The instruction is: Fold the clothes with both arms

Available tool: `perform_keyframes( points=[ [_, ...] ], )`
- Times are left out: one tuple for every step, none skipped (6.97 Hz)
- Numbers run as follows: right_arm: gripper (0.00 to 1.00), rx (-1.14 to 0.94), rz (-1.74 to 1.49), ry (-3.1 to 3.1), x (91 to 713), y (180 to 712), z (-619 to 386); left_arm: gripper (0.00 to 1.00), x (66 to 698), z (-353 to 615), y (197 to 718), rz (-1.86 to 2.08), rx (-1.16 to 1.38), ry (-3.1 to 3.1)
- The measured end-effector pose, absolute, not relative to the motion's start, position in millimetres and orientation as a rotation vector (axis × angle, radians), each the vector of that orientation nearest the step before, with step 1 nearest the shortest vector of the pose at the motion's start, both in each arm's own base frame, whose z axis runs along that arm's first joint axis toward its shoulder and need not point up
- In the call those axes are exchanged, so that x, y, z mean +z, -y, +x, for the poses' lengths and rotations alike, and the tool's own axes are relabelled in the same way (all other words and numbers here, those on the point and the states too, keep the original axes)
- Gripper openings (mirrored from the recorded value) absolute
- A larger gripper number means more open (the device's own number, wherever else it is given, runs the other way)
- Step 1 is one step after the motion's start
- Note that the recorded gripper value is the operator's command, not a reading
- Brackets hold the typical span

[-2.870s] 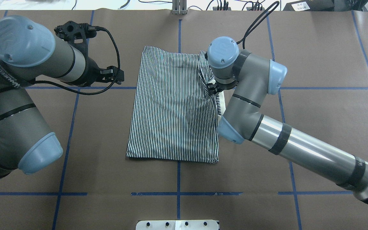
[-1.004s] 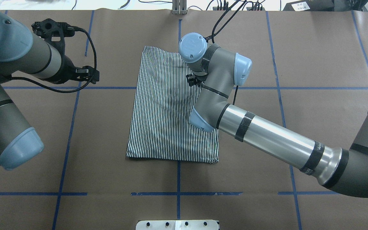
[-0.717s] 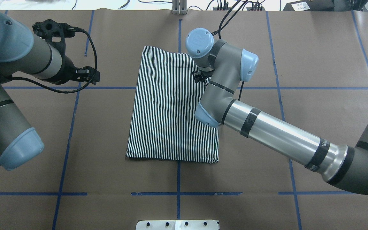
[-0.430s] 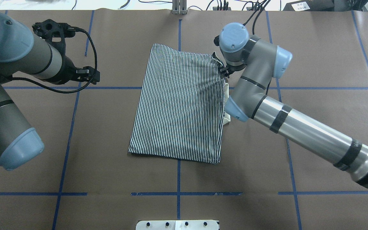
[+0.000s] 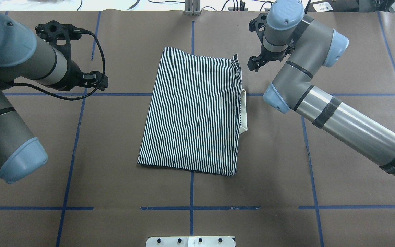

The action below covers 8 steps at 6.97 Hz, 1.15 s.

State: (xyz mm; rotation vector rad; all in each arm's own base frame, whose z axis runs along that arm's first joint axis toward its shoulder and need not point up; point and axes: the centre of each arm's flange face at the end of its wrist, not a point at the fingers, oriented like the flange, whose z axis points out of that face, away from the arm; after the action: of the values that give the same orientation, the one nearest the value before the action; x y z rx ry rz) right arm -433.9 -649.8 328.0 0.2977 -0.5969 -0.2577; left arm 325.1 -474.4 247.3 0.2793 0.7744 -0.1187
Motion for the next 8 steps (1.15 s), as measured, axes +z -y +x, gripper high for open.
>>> perform_keyframes(
  points=[
    [1.00, -0.224, 0.269, 0.658, 310.0, 642.3, -432.1, 1.00, 246.3, 327.0, 474.0, 0.271, -0.133, -0.779],
    [1.00, -0.182, 0.234, 0.697, 296.9, 635.1, -435.1, 1.00, 245.0, 329.7, 473.0, 0.258, -0.157, -0.787],
    [1.00, -0.157, 0.232, 0.691, 289.7, 636.8, -448.5, 1.00, 244.4, 331.7, 472.0, 0.251, -0.168, -0.791],
    [1.00, -0.144, 0.261, 0.653, 284.4, 649.7, -473.7, 1.00, 244.1, 332.4, 471.7, 0.249, -0.171, -0.792],
    [1.00, -0.139, 0.288, 0.622, 288.2, 663.3, -497.3, 1.00, 242.7, 332.1, 471.2, 0.251, -0.173, -0.794],
    [1.00, -0.135, 0.304, 0.601, 302.6, 671.3, -510.0, 1.00, 241.3, 331.7, 470.6, 0.252, -0.173, -0.796],
    [1.00, -0.131, 0.305, 0.579, 317.6, 674.8, -515.6, 1.00, 240.3, 331.5, 470.4, 0.253, -0.173, -0.798],
    [1.00, -0.128, 0.298, 0.562, 331.2, 675.8, -516.7, 1.00, 239.2, 331.5, 470.3, 0.254, -0.173, -0.800]
  ],
)
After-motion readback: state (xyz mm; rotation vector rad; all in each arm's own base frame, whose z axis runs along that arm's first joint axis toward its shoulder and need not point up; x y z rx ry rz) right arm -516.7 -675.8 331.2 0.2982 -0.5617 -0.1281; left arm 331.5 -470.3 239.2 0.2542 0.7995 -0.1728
